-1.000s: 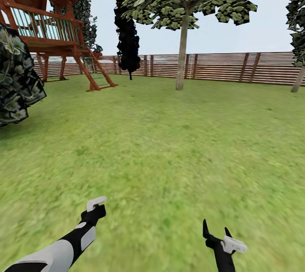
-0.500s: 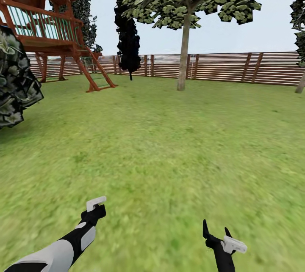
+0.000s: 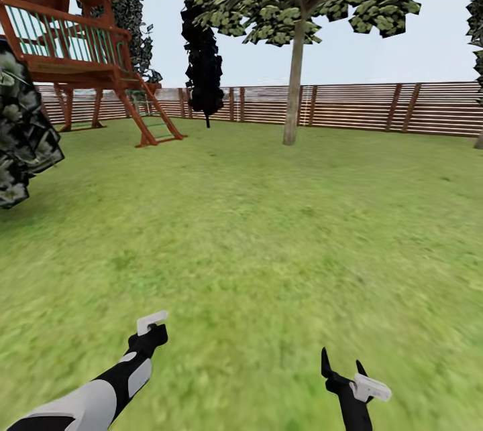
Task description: In the garden, pick up the pesticide atomizer on the floor and spray pesticide onto both trees until each tree trunk is fully covered.
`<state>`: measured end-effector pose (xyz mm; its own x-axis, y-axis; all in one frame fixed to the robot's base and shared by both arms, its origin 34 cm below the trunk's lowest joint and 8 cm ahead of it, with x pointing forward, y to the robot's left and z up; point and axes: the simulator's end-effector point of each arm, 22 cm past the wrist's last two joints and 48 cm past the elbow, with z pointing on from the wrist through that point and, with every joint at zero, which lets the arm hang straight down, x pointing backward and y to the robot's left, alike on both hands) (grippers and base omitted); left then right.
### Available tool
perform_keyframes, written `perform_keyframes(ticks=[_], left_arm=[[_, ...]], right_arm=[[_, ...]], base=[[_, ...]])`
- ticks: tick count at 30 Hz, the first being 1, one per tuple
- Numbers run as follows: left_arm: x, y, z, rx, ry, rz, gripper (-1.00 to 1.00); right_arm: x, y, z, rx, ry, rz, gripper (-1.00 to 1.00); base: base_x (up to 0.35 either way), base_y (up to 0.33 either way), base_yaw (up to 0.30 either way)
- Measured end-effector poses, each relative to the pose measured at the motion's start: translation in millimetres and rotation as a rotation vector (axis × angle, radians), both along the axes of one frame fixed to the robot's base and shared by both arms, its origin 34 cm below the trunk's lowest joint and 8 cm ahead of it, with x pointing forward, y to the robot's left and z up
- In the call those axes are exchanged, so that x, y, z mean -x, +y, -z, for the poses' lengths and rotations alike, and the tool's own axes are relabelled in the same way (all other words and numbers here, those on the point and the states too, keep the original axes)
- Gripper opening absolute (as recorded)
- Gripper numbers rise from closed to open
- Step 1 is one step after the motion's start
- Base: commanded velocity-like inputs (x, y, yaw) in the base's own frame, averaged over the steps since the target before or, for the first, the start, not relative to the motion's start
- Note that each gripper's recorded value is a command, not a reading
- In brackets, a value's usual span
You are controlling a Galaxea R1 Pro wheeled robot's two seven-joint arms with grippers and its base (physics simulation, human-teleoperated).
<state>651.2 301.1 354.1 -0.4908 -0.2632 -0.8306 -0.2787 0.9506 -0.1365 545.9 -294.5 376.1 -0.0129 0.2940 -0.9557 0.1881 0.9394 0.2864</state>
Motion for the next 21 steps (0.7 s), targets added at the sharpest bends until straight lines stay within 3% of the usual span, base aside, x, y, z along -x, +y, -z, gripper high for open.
perform_keyframes(ticks=[21], left_arm=[[0.0,0.0,0.0,0.000,0.000,0.000,-1.00]], right_arm=[[0.0,0.2,0.0,0.000,0.000,0.000,1.00]], base=[[0.335,0.113,0.000]])
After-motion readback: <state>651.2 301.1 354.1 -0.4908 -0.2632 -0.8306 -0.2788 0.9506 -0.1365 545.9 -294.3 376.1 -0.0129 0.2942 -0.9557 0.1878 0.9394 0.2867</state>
